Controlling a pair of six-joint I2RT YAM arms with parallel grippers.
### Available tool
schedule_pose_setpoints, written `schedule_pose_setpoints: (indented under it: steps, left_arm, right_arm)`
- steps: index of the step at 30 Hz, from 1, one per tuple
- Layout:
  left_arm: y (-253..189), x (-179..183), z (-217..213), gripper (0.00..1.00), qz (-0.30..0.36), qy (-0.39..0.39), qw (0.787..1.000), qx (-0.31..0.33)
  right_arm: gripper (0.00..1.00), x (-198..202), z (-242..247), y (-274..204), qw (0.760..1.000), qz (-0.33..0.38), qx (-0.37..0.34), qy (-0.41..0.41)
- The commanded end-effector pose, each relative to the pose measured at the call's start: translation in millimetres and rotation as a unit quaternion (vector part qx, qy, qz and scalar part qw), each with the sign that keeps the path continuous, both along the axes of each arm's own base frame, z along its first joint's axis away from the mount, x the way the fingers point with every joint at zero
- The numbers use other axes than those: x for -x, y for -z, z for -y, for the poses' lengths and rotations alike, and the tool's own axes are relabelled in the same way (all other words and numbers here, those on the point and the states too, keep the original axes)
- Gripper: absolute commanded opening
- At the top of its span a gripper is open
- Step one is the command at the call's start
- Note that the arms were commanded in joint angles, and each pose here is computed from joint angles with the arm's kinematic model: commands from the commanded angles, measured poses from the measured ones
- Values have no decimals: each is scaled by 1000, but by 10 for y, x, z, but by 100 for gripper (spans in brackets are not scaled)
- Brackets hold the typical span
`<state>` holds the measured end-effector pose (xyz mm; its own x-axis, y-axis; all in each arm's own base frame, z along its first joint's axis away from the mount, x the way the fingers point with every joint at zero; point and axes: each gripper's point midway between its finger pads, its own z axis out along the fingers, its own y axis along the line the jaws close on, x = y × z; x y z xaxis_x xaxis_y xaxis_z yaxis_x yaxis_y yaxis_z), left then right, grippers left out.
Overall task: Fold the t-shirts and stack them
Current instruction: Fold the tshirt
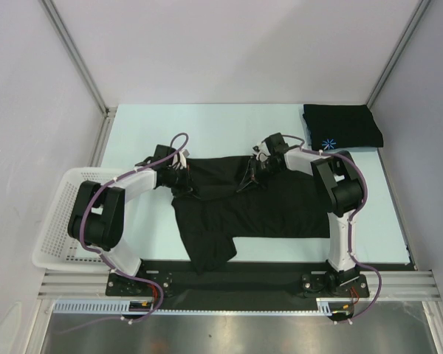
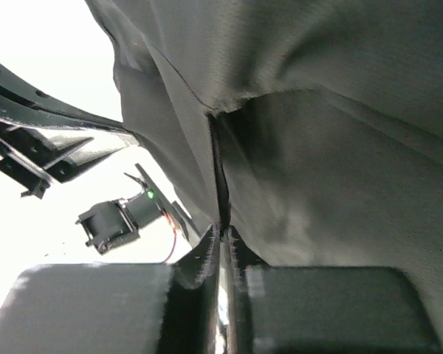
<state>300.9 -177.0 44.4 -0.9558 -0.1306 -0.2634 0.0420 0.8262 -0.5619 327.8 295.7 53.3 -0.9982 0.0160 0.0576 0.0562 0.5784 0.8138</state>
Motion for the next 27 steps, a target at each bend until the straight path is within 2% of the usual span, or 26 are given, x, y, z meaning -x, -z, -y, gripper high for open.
schedule_pose_setpoints:
  steps: [1,2,4,5,7,8,10,14,15,16,19,22,27]
  left_arm:
    - [-49,37,-89,11,3,0,1000,-18]
    - [-62,37,-117,22,5,-3,1000,-23]
    - [-170,51,-182,36,21,-9,999,-35]
    - [-230,34,-229,46,30,-16,999,-40]
    - [-370,-17,-316,57,50,-31,997,-51]
    - [-505,-71,-396,68,70,-45,995,-57]
    - [-643,-190,-524,77,93,-70,991,-72]
    - [-779,-585,-575,82,134,-84,986,-55]
    - [-644,-710,-564,82,125,-81,987,-57]
    - [-740,-894,-569,82,143,-85,984,-60]
    - [-593,-1265,-599,86,144,-88,982,-81]
    - [-394,-1559,-665,84,137,-82,981,-105]
    - [-219,-1761,-891,79,118,-105,979,-132]
  right_arm:
    - [14,19,156,21,999,-23,11,-24]
    - [19,-1,192,24,999,-15,19,-29]
    - [30,-21,291,-65,998,12,31,-51]
    - [31,-63,385,-62,997,29,59,-49]
    - [33,-116,608,-74,993,54,101,-43]
    - [33,-235,821,-142,986,83,141,-18]
    - [35,-295,1027,-170,979,103,174,0]
    - [38,-468,1281,-291,974,121,179,62]
    - [39,-516,1342,-347,974,123,173,79]
    - [39,-561,1345,-385,973,128,166,92]
    - [40,-602,1344,-518,972,141,153,110]
    - [41,-604,1382,-630,970,156,148,115]
    - [41,-544,1578,-699,967,156,147,139]
